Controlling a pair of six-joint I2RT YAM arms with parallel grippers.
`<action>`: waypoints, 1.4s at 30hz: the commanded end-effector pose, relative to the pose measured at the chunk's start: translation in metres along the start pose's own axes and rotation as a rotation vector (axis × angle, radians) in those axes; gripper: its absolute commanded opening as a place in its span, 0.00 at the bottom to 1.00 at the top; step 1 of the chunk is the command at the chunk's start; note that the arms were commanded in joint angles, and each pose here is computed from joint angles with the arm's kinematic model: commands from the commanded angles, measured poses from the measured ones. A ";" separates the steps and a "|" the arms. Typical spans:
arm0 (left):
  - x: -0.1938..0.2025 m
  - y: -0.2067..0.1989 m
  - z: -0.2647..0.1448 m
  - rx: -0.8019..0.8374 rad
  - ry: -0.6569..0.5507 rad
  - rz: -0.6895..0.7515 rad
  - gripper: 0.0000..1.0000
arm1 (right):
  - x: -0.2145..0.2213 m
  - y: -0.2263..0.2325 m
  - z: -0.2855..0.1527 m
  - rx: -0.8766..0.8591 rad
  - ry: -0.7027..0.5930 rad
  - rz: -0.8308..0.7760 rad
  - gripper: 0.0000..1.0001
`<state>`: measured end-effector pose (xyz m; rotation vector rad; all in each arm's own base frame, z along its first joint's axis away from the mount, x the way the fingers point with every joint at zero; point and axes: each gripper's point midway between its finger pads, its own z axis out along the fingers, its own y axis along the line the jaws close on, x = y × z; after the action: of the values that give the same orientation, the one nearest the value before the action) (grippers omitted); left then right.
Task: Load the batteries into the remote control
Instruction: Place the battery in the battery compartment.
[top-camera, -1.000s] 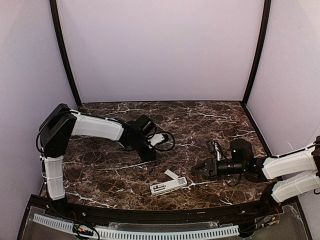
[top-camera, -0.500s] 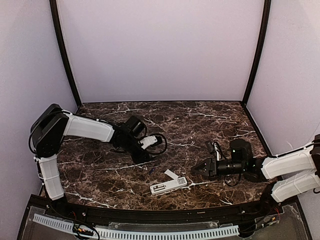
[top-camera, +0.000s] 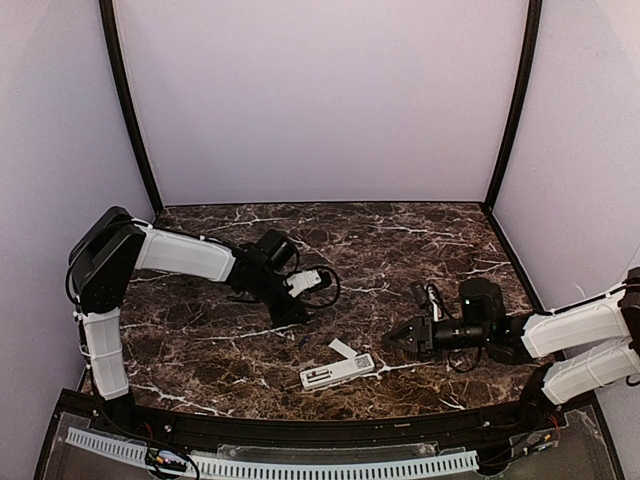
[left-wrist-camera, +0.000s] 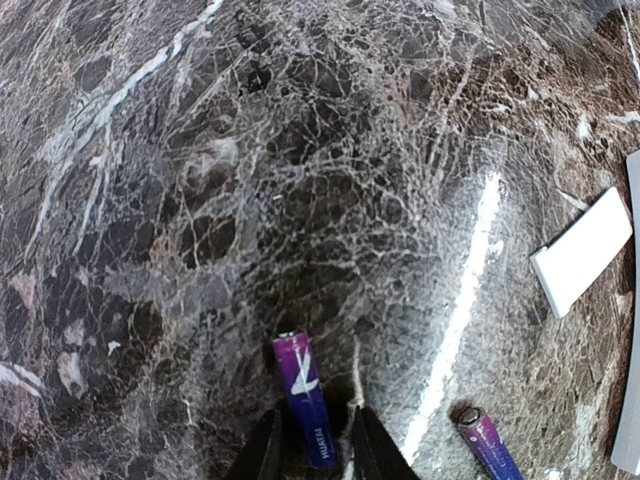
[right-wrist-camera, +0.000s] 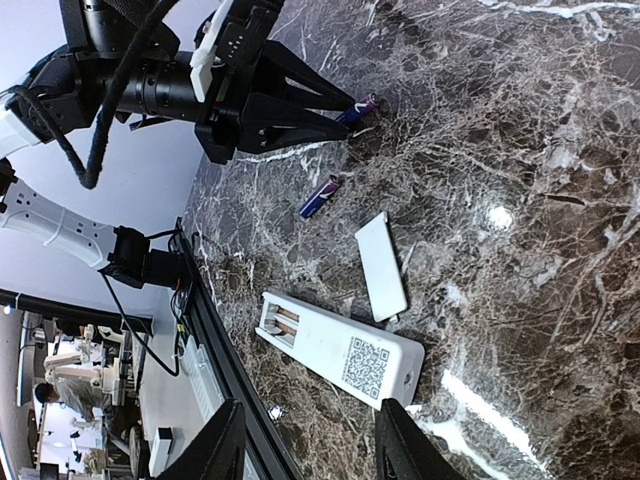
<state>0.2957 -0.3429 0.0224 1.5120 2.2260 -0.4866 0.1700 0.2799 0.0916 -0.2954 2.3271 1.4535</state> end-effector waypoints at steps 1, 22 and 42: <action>0.016 -0.004 0.010 0.026 0.059 -0.039 0.26 | -0.002 -0.001 -0.002 -0.007 -0.017 -0.021 0.43; 0.006 -0.093 -0.071 0.133 0.225 0.026 0.00 | 0.006 -0.024 0.014 0.071 0.068 -0.025 0.42; 0.031 -0.163 -0.052 0.304 0.317 0.018 0.00 | 0.026 -0.024 0.041 0.056 0.173 -0.028 0.39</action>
<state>0.1369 -0.3503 0.0677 1.8662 2.4052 -0.6182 0.1602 0.2972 0.0402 -0.4132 2.5253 1.3878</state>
